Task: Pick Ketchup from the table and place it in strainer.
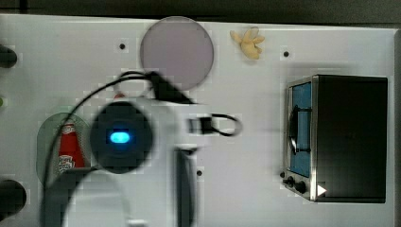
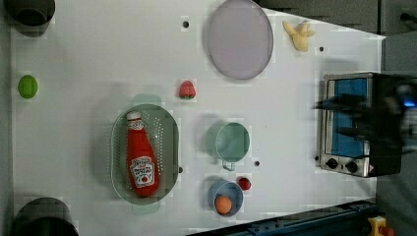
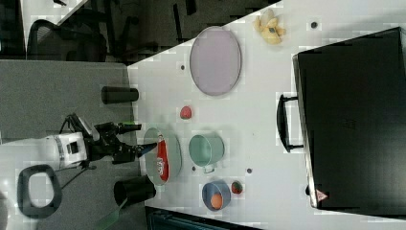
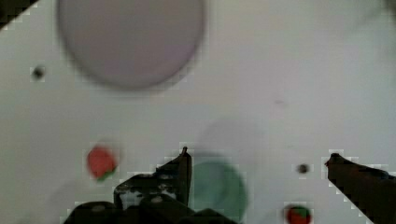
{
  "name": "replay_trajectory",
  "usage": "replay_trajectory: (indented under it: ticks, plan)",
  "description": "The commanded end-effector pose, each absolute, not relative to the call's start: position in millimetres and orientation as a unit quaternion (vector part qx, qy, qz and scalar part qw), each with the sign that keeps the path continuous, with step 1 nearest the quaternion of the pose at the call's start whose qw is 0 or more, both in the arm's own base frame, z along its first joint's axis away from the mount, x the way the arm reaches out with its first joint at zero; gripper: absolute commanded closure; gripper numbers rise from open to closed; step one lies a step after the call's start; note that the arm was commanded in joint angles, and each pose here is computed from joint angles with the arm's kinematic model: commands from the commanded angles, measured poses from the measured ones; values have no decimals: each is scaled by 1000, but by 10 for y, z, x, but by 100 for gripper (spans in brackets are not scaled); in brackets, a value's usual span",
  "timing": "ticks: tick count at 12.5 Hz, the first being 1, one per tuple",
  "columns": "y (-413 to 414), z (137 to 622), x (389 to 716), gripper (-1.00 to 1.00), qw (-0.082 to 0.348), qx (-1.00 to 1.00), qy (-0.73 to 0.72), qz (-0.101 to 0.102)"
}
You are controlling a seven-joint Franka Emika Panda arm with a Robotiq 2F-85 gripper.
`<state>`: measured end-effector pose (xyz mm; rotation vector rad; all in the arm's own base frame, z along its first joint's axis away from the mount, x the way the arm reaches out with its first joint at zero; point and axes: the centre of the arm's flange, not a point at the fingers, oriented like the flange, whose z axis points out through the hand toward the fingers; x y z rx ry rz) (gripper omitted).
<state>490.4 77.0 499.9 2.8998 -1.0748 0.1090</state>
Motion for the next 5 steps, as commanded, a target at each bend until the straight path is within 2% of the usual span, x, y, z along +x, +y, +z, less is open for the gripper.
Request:
replay_trajectory:
  ticks: [1, 3, 4, 5]
  plan:
    - [346, 5681, 4821, -100, 16, 934, -354, 51]
    - [82, 5813, 4719, -100, 19, 932, -360, 20]
    - [-10, 5829, 4695, -100, 6, 928, -372, 6]
    - [-67, 5836, 4695, -100, -7, 925, -380, 3]
